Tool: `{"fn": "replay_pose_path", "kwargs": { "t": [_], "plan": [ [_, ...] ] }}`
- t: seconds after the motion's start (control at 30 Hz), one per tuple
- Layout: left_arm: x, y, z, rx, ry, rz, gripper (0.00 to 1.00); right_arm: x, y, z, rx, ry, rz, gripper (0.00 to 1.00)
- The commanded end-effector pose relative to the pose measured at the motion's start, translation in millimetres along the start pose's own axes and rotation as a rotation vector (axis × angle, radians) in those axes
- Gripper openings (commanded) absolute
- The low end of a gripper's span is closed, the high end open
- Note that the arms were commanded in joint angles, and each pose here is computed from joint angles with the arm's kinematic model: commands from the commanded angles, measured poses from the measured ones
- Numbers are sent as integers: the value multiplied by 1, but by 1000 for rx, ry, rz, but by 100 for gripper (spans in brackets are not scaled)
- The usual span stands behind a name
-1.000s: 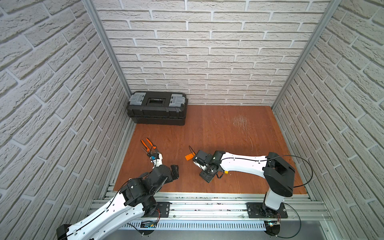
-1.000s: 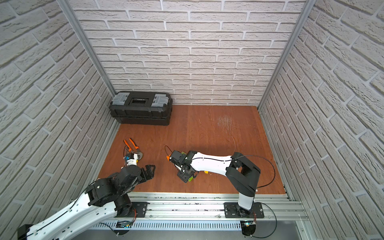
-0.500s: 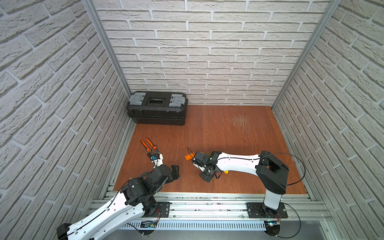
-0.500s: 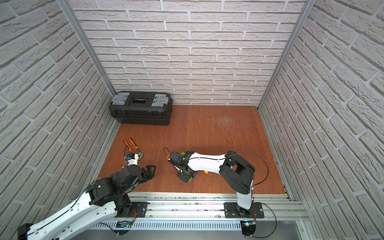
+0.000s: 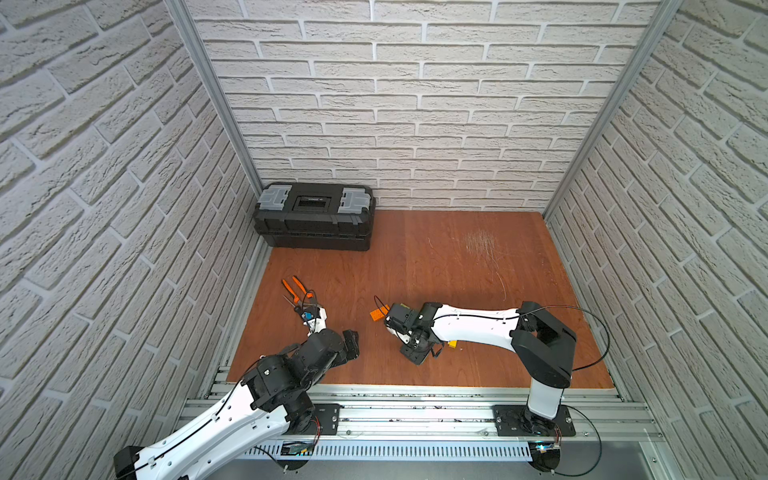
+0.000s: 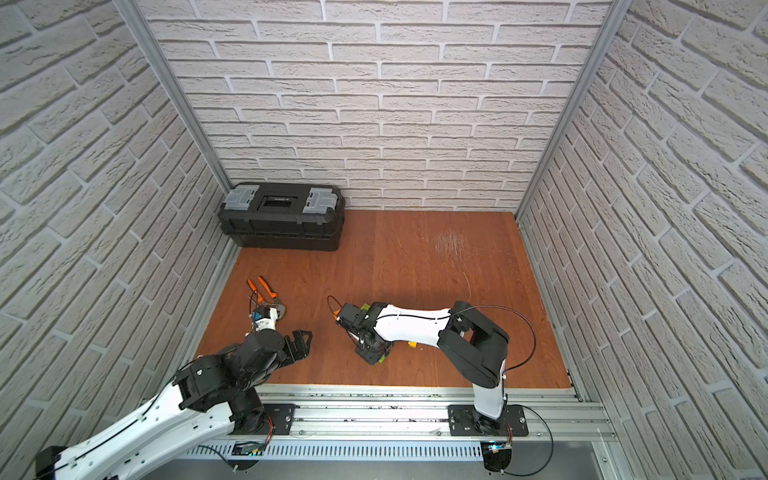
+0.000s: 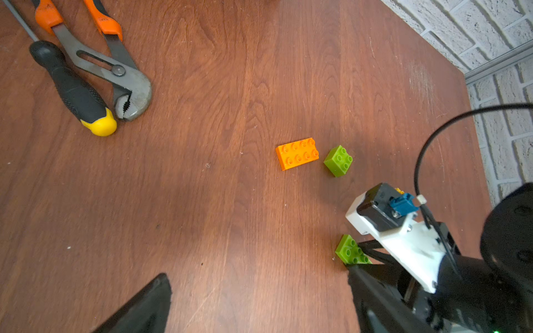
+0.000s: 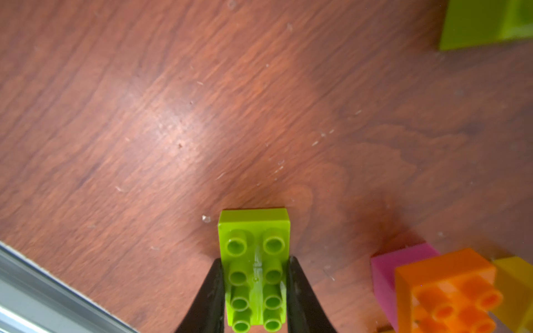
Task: Assemble a carrot with lego
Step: Pick up the lego brick from the center of the board.
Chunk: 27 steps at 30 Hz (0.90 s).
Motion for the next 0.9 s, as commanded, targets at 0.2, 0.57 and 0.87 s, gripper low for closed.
{"fn": "replay_pose_path", "kwargs": {
  "t": [0.2, 0.57, 0.87],
  "plan": [
    [-5, 1, -2, -5, -6, 23, 98, -26, -83, 2, -90, -184, 57, 2],
    [-8, -1, -5, -9, 8, 33, 98, -98, -96, 20, -147, -244, -56, 2],
    [-8, -1, -4, -8, 16, 29, 98, -94, -72, 23, -137, -296, -84, 2]
  ]
}}
Point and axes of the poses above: each gripper's point midway between its finger pads, its own y axis out along the fingers, its own x axis along the line the jaws close on, z = x × y, the point moved 8 cm from there along -y, back along the fingers, and after that the axes turned 4 degrees about y, right-handed, at the moved point
